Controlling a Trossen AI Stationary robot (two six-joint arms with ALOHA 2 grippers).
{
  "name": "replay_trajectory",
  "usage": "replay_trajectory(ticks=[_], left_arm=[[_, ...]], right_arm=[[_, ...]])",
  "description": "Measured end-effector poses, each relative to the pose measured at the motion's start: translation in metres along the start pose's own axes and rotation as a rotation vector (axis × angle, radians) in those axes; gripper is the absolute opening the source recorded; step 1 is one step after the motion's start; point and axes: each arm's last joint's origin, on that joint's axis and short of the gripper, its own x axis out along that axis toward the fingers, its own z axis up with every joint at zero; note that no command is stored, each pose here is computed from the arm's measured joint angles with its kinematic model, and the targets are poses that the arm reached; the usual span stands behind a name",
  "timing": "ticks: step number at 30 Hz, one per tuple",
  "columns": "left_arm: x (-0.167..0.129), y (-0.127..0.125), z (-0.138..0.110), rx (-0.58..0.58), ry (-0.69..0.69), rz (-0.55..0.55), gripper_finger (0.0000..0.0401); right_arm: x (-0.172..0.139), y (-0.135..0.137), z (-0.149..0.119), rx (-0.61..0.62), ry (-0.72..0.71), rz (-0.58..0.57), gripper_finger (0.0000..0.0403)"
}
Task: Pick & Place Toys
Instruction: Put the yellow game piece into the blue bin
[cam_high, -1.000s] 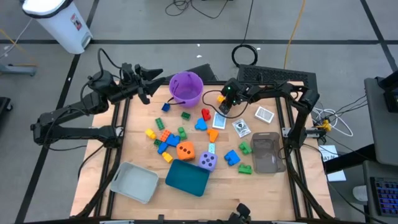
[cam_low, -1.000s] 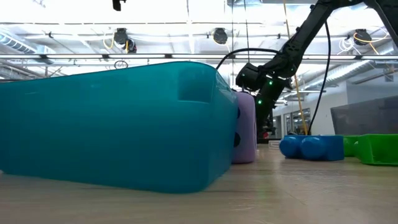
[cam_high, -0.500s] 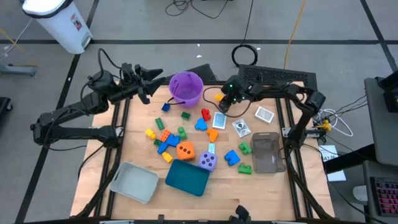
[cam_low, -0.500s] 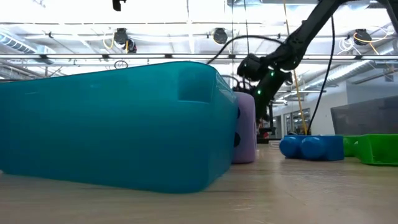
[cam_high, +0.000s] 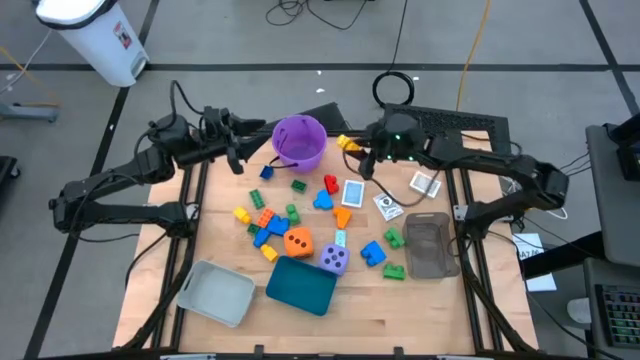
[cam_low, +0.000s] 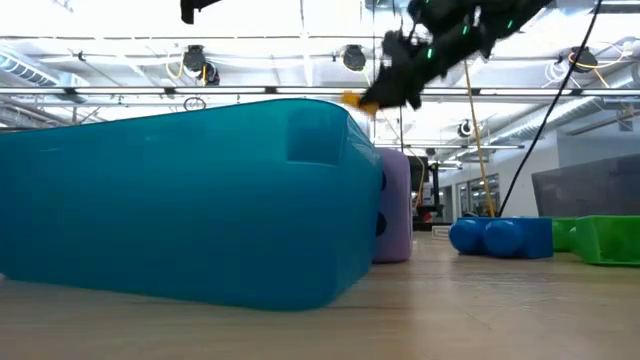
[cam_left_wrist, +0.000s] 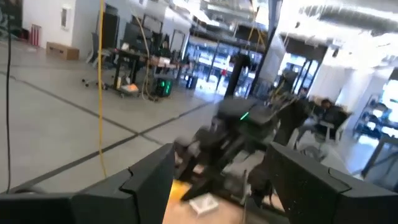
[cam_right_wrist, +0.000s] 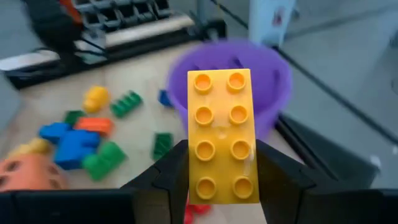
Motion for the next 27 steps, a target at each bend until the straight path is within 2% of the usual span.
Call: replay_trajectory(ticks=[6,11,16,21,27], left_arm=[[0.010,-0.009,-0.015,0.064,0.096,-0.040,0.0262],[0.021,-0.022,-0.032,0.111,0.191,-0.075,0.0262],[0.026,-0.041,-0.036,0.238,0.351,-0.067,0.0262],[0.037,-0.062,-0.028,0.381,0.514,-0.068,0.0262],[0.053,-0.085,-0.021,0.472,0.575,-0.147,0.0262]], right_arm=[[-0.022,0.053,0.041,-0.141,-0.131,0.007,0.0138],[-0.024,0.091,0.061,-0.210,-0.162,0.030,0.0138],[-0.018,0.118,0.063,-0.221,-0.145,0.102,0.0138],[-0.001,0.139,0.053,-0.231,-0.091,0.148,0.0138],[0.013,0.154,0.043,-0.206,-0.049,0.183,0.0138]])
